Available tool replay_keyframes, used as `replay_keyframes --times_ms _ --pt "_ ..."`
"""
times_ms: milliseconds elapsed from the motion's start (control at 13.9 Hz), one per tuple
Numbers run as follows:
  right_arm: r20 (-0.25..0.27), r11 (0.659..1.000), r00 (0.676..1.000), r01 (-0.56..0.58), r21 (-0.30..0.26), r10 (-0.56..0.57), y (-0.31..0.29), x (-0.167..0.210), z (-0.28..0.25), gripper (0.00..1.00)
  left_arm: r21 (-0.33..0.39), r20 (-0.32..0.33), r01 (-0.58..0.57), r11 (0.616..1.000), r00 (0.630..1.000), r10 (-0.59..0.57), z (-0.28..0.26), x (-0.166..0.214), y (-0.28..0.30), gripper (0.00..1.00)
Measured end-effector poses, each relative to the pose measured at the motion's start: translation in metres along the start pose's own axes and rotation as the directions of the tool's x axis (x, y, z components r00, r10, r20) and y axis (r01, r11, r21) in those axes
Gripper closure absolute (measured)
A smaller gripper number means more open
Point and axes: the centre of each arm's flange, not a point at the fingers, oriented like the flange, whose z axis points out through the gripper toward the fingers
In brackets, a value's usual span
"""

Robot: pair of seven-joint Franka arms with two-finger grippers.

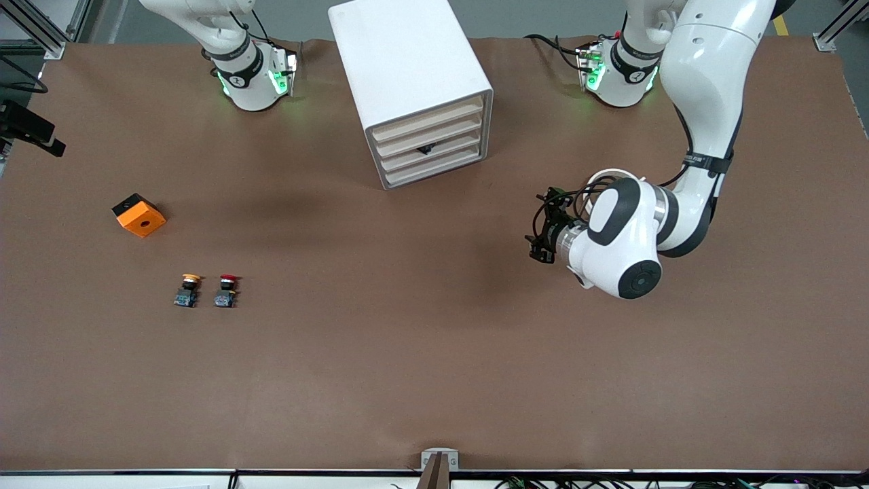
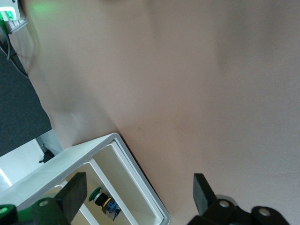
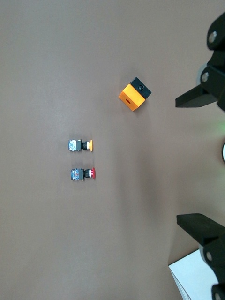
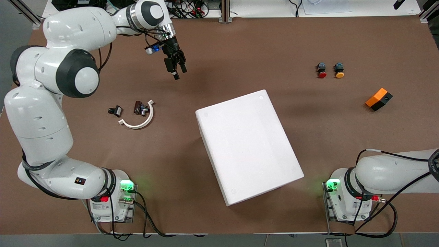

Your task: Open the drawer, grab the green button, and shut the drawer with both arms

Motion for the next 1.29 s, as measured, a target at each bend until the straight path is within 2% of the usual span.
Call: replay_keyframes --times_ms 215,358,574,717,860,932,1004,1147,1219,1291 --pt "-0.005 1.000 1.000 -0.001 0.000 0.001 0.000 0.000 -0.001 0.00 0.071 0.117 0.026 0.997 0.993 -0.034 0.032 -0.025 0.007 0.00" --pt "0.004 1.000 1.000 -0.002 0.000 0.002 0.001 0.003 0.003 0.00 0.132 0.160 0.113 0.985 0.978 -0.134 0.059 -0.044 0.013 0.00" --pt "0.071 1.000 0.997 0.000 -0.004 0.000 -0.001 0.024 0.038 0.00 0.212 0.148 0.248 0.945 0.948 -0.282 0.094 -0.068 0.014 0.00" --pt "0.119 1.000 0.993 0.005 -0.008 -0.004 -0.004 0.042 0.069 0.00 0.261 0.129 0.326 0.909 0.921 -0.367 0.115 -0.082 0.014 0.05" --pt "0.165 1.000 0.986 0.008 -0.011 -0.006 -0.006 0.055 0.096 0.00 0.297 0.096 0.388 0.872 0.897 -0.432 0.137 -0.088 0.016 0.19" --pt "0.188 1.000 0.982 0.008 -0.014 -0.005 -0.006 0.062 0.110 0.00 0.311 0.070 0.411 0.857 0.889 -0.452 0.150 -0.093 0.015 0.20" --pt "0.202 1.000 0.979 0.007 -0.018 -0.003 -0.005 0.068 0.122 0.00 0.322 0.042 0.426 0.845 0.886 -0.462 0.166 -0.099 0.014 0.27" --pt "0.217 1.000 0.976 0.007 -0.025 -0.002 -0.004 0.076 0.136 0.00 0.341 0.001 0.440 0.831 0.883 -0.469 0.192 -0.111 0.009 0.32" --pt "0.218 1.000 0.976 0.008 -0.026 -0.002 -0.004 0.076 0.137 0.00 0.351 -0.004 0.444 0.825 0.881 -0.472 0.199 -0.113 0.008 0.39" --pt "0.215 1.000 0.977 0.008 -0.026 -0.002 -0.004 0.077 0.136 0.00 0.359 -0.009 0.446 0.820 0.880 -0.474 0.204 -0.114 0.006 0.40"
